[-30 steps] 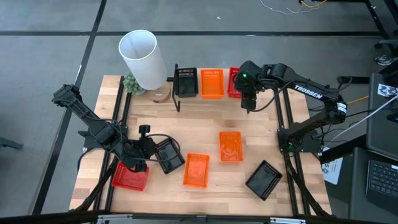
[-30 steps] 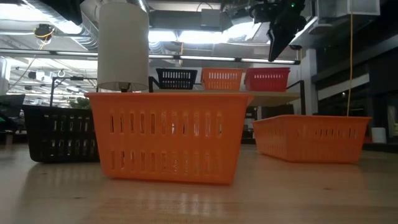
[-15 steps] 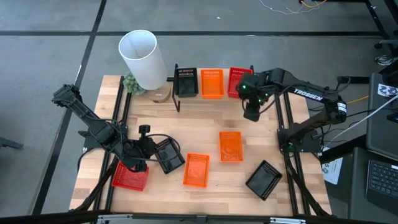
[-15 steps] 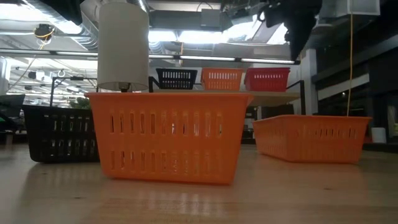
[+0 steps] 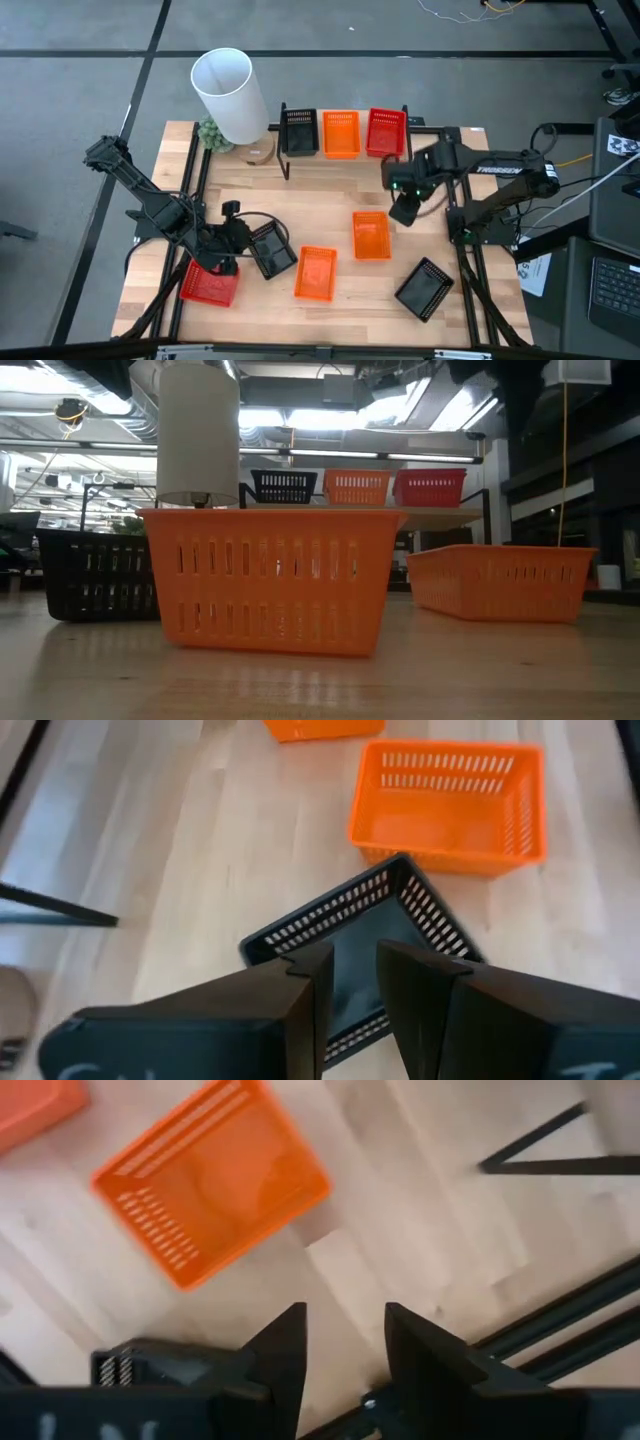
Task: Stack baskets on shelf by color
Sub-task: Stack the left black bin on top of the black bin on the shelf
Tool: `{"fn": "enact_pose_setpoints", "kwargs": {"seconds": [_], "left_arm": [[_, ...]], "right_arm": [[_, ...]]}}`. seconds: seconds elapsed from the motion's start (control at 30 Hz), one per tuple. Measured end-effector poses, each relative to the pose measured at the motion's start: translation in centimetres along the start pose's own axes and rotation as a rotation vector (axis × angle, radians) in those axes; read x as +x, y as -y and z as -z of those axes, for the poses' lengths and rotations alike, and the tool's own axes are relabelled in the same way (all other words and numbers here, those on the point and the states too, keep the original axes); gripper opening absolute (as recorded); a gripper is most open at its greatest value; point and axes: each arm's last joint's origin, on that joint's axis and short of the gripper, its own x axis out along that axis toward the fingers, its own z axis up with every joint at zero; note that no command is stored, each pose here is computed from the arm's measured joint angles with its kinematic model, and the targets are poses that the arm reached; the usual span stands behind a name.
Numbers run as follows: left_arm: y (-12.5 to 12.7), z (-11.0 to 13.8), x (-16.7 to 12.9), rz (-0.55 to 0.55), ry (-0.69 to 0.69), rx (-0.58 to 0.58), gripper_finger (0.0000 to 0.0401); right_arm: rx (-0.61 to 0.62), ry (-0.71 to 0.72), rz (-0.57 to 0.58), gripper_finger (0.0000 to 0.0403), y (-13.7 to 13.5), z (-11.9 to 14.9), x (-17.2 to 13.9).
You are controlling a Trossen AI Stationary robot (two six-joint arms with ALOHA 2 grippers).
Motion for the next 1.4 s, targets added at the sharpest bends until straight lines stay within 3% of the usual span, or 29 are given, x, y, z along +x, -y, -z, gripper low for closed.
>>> {"fn": "enact_pose_setpoints", "kwargs": {"seconds": [0.13, 0.33, 0.6, 0.97, 1.4], "left_arm": [[0.6, -0.5, 0.3, 0.026, 0.042, -0.075, 0.0072], [2.4, -1.1, 2.2, 0.081, 0.059, -0.092, 0.0072], [5.3, -0.2, 7.8, 0.062, -0.023, -0.069, 0.0072], [7.3, 2.6, 13.0, 0.019, -0.178, -0.173, 0.0072], [7.5, 2.9, 13.6, 0.014, -0.202, -0.229, 0.0072]], "right_arm": [[-0.026, 0.000, -0.009, 0.0134, -1.9, 1.5, -0.1], [0.042, 0.042, -0.006, 0.0134, -4.5, 3.8, -0.3], [0.008, 0.225, 0.006, 0.0134, -6.9, 5.6, -0.7], [-0.017, 0.311, -0.030, 0.0134, -7.9, 6.0, -0.9], [-0.016, 0.344, -0.007, 0.0134, -7.9, 5.9, -0.9]]}}
